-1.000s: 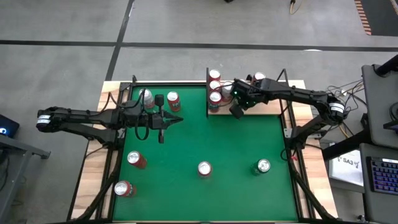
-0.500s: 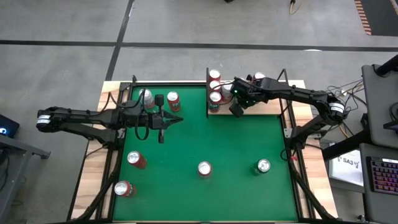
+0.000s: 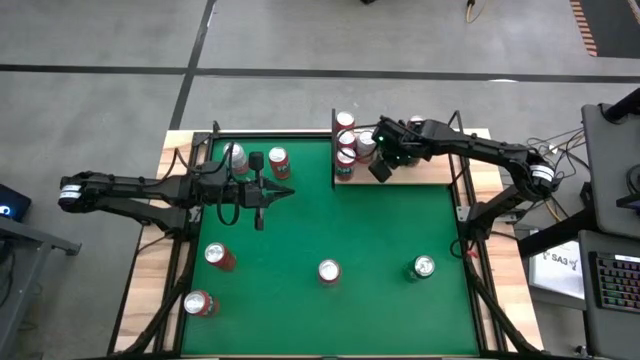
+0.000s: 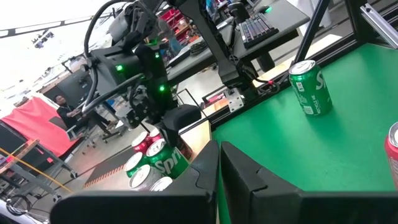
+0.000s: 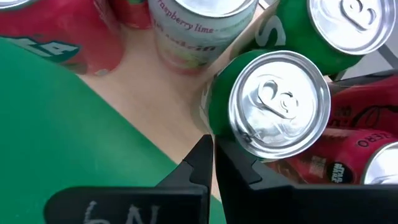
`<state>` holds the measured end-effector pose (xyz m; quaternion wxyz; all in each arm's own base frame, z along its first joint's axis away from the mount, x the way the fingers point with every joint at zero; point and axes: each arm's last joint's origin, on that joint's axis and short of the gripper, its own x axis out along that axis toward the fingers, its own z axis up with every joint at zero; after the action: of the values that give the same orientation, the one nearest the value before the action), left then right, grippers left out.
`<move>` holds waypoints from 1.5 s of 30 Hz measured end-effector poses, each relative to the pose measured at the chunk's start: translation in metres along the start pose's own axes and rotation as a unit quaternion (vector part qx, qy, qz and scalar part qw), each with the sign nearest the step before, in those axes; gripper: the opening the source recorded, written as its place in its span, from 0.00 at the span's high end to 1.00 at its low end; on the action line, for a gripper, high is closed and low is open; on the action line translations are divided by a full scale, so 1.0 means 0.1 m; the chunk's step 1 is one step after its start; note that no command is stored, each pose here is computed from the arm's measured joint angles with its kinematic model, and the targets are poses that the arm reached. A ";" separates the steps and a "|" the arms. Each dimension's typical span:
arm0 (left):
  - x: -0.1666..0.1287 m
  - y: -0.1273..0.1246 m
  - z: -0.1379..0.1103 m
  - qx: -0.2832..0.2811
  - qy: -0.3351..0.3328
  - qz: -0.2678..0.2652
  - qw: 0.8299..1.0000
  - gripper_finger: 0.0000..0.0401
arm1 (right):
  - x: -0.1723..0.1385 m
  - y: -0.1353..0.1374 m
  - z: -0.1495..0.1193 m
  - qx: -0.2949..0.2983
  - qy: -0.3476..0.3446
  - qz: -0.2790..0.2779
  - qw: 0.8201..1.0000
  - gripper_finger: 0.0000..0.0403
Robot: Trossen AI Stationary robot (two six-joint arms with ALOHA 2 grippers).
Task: Place canned beverage on shelf
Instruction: Put the left green soda can on the shelf aligned with the other green soda can, then adjust the soda cans on the shelf
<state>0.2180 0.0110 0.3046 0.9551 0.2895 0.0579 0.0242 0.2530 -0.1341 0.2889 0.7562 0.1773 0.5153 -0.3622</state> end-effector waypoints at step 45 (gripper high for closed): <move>0.00 0.00 0.01 -0.002 -0.004 0.002 1.000 1.00 | 0.26 -0.70 0.64 0.021 -0.075 -0.035 0.996 0.98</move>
<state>0.2181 0.0110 0.3054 0.9558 0.2878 0.0536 0.0257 0.2486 -0.2315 0.2985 0.7759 0.1474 0.4551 -0.4113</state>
